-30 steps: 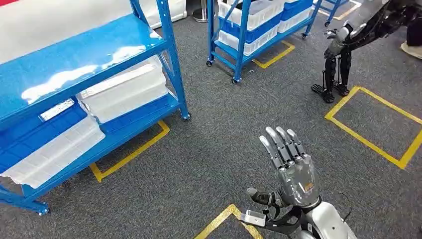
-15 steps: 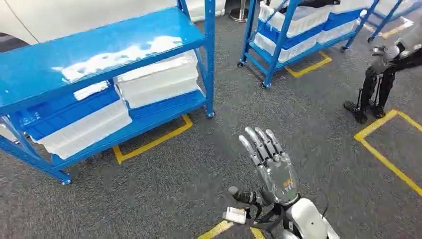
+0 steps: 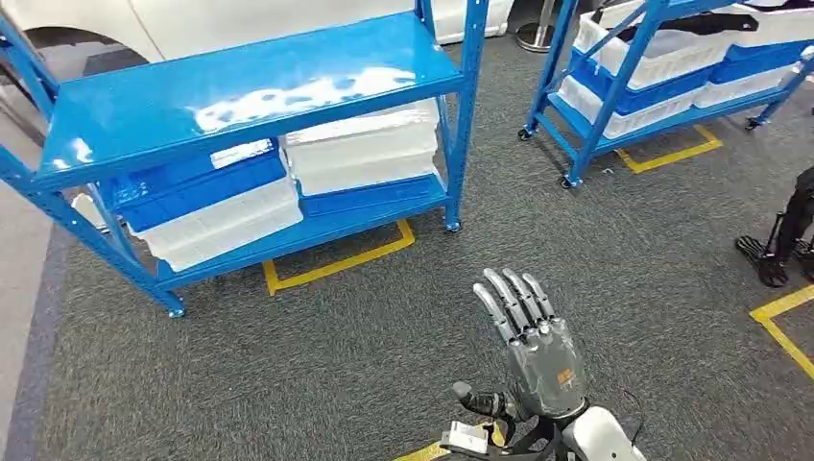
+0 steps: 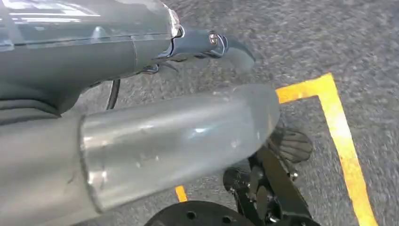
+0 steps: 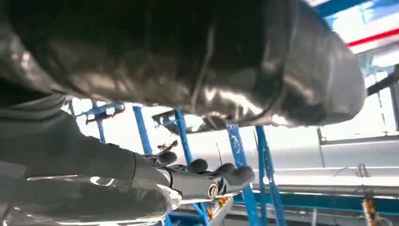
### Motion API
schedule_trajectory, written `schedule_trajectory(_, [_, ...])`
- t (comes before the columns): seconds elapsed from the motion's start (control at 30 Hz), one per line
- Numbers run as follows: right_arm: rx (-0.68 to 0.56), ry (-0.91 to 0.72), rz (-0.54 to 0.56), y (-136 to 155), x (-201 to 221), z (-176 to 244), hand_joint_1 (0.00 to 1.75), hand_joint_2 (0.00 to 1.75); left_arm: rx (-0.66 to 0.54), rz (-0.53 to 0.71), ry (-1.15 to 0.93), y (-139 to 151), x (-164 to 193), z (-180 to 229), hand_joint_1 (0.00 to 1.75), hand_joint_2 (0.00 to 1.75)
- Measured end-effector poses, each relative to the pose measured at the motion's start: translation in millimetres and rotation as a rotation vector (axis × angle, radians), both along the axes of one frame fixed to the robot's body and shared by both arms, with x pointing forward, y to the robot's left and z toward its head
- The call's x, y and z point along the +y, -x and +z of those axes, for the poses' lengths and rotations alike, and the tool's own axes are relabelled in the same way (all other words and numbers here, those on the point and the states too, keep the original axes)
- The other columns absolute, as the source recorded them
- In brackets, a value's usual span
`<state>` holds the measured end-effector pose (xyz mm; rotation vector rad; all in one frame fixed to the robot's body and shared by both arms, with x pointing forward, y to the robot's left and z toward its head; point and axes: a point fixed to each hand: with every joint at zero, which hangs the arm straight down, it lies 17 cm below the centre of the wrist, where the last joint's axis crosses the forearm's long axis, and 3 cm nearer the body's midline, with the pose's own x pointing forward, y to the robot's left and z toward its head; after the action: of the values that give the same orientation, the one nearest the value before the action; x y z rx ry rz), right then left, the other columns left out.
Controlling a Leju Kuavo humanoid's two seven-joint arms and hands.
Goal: Take the parts from the cabinet and place them on the table.
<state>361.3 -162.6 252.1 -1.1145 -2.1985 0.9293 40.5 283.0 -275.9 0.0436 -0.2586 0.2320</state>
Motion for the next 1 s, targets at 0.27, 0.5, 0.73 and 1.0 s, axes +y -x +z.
schedule_trajectory(0.27, [0.018,0.002,-0.009,2,-6,-6,0.0,0.0,0.003,-0.014,-0.008,-1,2,0,0.0,0.0])
schedule_trajectory(0.5, [0.008,0.006,-0.01,2,-9,-3,0.0,0.0,0.002,-0.016,-0.009,-1,0,0,0.0,0.0])
schedule_trajectory(0.73, [0.018,0.014,-0.013,4,-11,-7,0.0,0.0,0.0,-0.016,-0.009,-3,0,0,0.0,0.0])
schedule_trajectory(1.0, [0.015,0.016,-0.014,3,-12,-6,0.0,0.0,0.003,-0.016,-0.012,0,1,0,0.0,0.0])
